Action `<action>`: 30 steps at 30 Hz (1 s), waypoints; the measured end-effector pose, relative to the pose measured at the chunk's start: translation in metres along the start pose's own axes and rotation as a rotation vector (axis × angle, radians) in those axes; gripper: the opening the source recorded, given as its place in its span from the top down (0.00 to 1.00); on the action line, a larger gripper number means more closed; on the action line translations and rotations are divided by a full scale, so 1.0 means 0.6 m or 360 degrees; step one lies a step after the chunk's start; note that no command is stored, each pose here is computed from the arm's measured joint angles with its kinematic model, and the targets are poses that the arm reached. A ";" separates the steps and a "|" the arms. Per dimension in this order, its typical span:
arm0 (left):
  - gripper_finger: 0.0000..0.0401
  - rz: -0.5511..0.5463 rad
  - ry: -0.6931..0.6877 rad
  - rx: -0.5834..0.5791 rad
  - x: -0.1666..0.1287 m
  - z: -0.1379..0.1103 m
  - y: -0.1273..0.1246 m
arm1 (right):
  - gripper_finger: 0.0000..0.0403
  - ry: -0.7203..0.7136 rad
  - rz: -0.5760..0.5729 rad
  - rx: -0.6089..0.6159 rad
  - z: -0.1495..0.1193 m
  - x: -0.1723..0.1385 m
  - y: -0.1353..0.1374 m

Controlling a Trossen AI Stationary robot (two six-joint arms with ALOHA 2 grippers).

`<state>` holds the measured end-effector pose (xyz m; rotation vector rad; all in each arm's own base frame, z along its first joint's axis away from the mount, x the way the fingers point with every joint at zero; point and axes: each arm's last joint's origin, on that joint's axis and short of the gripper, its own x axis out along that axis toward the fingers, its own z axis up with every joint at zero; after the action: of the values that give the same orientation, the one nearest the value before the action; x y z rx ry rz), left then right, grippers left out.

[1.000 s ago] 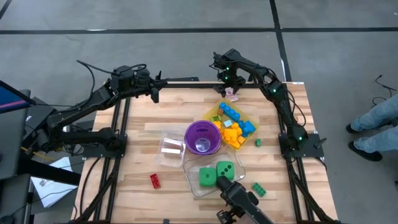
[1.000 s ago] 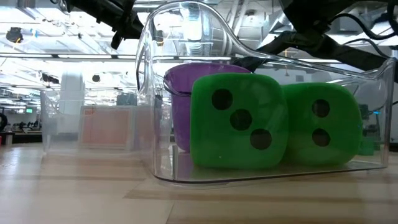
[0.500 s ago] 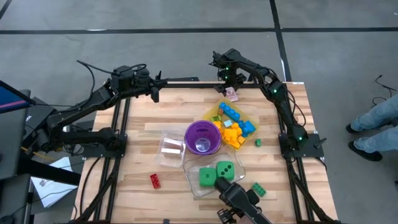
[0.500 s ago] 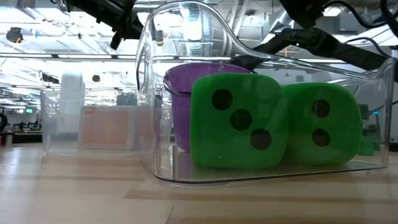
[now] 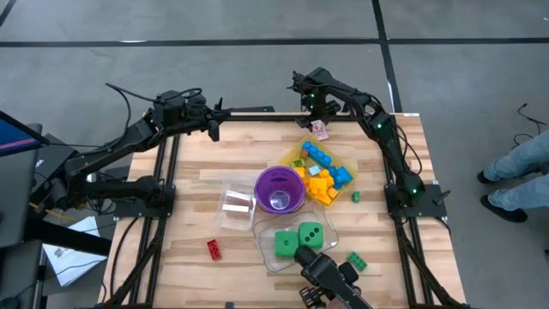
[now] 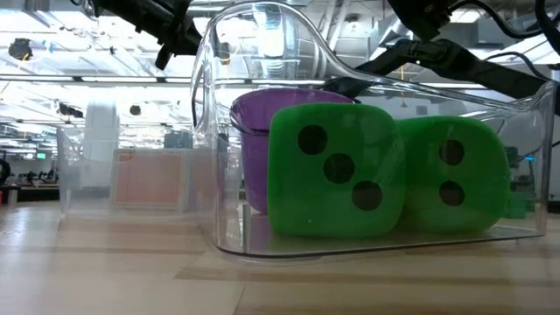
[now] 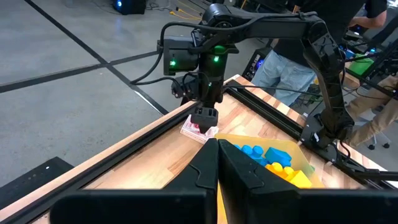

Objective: Pick & Place Toys
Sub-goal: Put the red deck of cards into the white bin

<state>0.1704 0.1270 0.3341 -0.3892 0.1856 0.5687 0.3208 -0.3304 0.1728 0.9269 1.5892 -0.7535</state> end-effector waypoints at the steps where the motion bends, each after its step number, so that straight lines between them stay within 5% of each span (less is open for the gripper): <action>1: 0.99 -0.0001 0.0000 0.0000 0.000 0.000 0.000 | 0.15 0.0001 0.0002 0.0019 0.001 0.000 -0.002; 12: 0.99 -0.0013 0.0004 0.0001 0.000 0.000 0.000 | 0.15 0.0016 0.0049 0.0100 0.001 0.000 -0.007; 30: 0.99 -0.0013 0.0005 0.0000 0.000 0.000 -0.001 | 0.15 -0.0077 0.0081 -0.0120 -0.024 -0.057 -0.018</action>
<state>0.1706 0.1267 0.3341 -0.3905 0.1868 0.5601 0.3077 -0.3293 0.2095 0.8850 1.5358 -0.6709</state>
